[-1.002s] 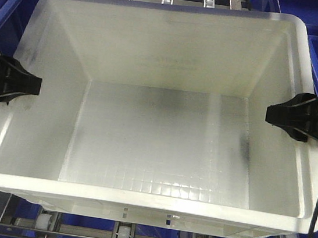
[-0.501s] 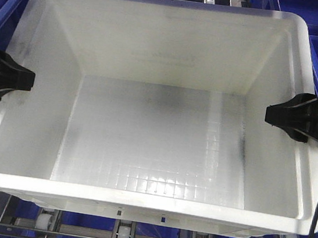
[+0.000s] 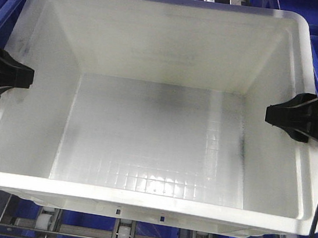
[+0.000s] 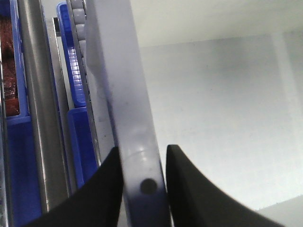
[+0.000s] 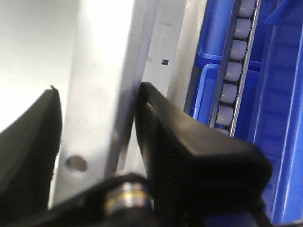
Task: Move bin from left to right shelf
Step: 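Lift the tote with both grippers and pull it toward the robot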
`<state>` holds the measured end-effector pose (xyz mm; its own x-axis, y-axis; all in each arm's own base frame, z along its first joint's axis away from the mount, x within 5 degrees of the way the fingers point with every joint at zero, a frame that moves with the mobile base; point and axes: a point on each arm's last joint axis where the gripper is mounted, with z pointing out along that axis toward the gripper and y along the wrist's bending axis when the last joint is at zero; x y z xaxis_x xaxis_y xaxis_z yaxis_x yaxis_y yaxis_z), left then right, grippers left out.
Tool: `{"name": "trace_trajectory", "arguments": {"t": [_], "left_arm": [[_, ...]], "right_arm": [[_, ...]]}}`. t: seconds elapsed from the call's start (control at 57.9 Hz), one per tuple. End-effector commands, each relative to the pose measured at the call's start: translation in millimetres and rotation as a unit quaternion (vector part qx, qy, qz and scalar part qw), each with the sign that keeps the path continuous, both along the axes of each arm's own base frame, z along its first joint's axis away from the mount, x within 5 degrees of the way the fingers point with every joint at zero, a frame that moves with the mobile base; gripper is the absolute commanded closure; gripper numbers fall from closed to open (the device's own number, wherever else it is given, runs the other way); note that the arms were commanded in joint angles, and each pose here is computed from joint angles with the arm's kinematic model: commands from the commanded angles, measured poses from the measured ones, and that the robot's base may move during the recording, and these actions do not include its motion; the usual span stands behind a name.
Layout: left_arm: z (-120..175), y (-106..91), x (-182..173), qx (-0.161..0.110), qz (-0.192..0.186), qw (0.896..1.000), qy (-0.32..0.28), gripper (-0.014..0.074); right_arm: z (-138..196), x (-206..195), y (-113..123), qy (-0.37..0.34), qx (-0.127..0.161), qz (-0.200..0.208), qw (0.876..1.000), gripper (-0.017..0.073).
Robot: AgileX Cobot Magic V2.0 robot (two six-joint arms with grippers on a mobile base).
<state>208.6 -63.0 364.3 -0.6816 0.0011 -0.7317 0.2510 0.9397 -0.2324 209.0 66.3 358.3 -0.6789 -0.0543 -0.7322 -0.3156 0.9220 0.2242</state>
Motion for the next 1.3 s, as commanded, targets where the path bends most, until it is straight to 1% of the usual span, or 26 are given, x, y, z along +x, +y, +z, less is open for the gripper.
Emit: {"name": "trace_trajectory", "arguments": {"t": [0.0,1.279], "left_arm": [[34.8,-6.6,-2.8,-0.076,0.003,0.993,-0.093,0.0601],[34.7,-6.6,-2.9,-0.076,0.003,0.993,-0.092,0.06]], "right_arm": [[30.4,-2.7,5.1,-0.079,0.054,0.002,0.995,0.0564],[29.6,-3.4,5.4,-0.075,0.053,0.004,0.996,0.0564]]}}
